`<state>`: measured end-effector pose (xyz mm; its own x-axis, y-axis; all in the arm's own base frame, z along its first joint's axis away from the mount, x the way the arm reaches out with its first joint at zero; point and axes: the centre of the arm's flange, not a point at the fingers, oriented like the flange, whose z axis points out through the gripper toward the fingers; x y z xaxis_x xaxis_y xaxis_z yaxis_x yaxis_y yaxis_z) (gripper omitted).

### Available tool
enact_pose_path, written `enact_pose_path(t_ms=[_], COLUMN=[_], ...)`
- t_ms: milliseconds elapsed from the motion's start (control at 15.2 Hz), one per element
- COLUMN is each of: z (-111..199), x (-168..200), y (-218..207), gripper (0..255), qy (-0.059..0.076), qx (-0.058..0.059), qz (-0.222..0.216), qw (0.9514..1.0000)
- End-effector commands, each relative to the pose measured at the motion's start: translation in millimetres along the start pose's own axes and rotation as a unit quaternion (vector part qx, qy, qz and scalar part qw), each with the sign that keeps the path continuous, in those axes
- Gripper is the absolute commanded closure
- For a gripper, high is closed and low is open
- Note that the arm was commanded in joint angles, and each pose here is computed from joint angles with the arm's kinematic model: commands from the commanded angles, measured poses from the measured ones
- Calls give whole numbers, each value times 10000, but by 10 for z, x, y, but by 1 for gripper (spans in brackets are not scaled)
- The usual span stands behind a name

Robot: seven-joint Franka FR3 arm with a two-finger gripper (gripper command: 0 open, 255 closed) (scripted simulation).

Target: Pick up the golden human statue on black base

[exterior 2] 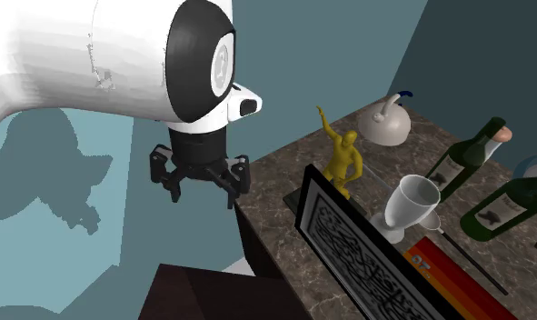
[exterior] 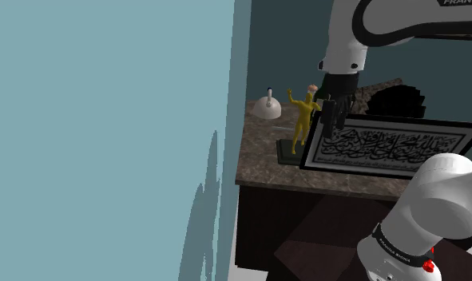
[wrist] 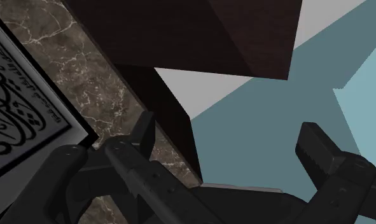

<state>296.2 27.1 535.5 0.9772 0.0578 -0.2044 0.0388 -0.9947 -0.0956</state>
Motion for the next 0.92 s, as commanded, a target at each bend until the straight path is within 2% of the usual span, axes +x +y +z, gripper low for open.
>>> enact_pose_path(t_ms=[0,858], z=[0,-210], x=[0,809], y=[0,1311], gripper=[0,0], qy=[0,427], qx=[0,-350], qz=[0,-419], qw=[10000,9976])
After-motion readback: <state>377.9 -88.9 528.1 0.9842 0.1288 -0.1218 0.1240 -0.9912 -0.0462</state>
